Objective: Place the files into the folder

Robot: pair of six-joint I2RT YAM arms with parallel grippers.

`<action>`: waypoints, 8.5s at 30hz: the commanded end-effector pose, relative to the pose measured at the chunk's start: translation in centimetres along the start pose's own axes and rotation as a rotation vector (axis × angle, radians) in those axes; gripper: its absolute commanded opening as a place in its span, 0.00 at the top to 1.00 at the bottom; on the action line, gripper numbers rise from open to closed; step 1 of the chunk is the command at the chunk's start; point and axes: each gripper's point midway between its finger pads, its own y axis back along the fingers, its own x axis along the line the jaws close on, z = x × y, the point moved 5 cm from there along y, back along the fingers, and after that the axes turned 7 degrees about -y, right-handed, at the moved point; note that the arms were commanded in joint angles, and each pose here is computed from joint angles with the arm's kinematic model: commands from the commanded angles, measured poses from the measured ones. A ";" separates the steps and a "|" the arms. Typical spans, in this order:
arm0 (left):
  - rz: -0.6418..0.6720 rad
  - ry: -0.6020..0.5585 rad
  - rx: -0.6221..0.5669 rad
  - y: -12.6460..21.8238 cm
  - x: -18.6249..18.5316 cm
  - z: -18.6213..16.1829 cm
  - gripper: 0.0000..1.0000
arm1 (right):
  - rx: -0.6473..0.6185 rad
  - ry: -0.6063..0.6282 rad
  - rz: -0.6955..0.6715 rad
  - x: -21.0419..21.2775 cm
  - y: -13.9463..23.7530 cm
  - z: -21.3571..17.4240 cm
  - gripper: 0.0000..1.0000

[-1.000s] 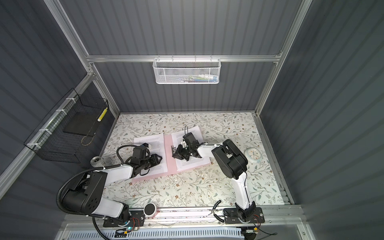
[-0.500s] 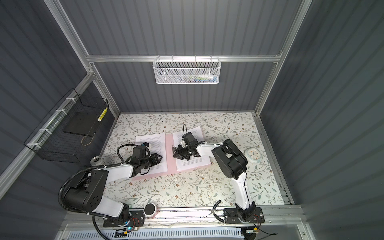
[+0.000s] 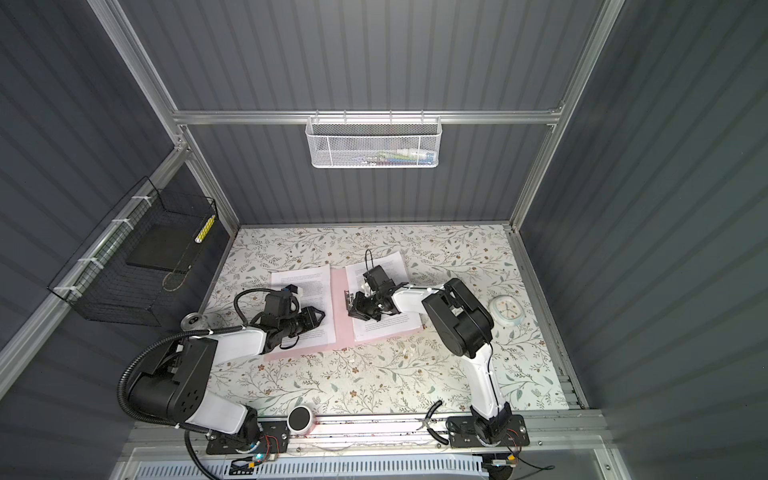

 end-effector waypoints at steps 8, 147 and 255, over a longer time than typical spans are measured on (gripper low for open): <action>0.110 0.052 0.198 -0.5 2.8 -4.7 0.57 | 0.096 -0.198 -0.219 -8.4 -1.7 -3.3 1.00; -0.308 0.072 -0.317 18.4 -7.5 10.5 0.08 | -0.006 -0.110 -0.265 -14.0 9.5 -3.3 0.63; -0.220 -0.386 0.106 -6.1 -15.5 2.8 0.17 | -0.301 -0.251 -0.356 -14.6 14.5 0.1 0.54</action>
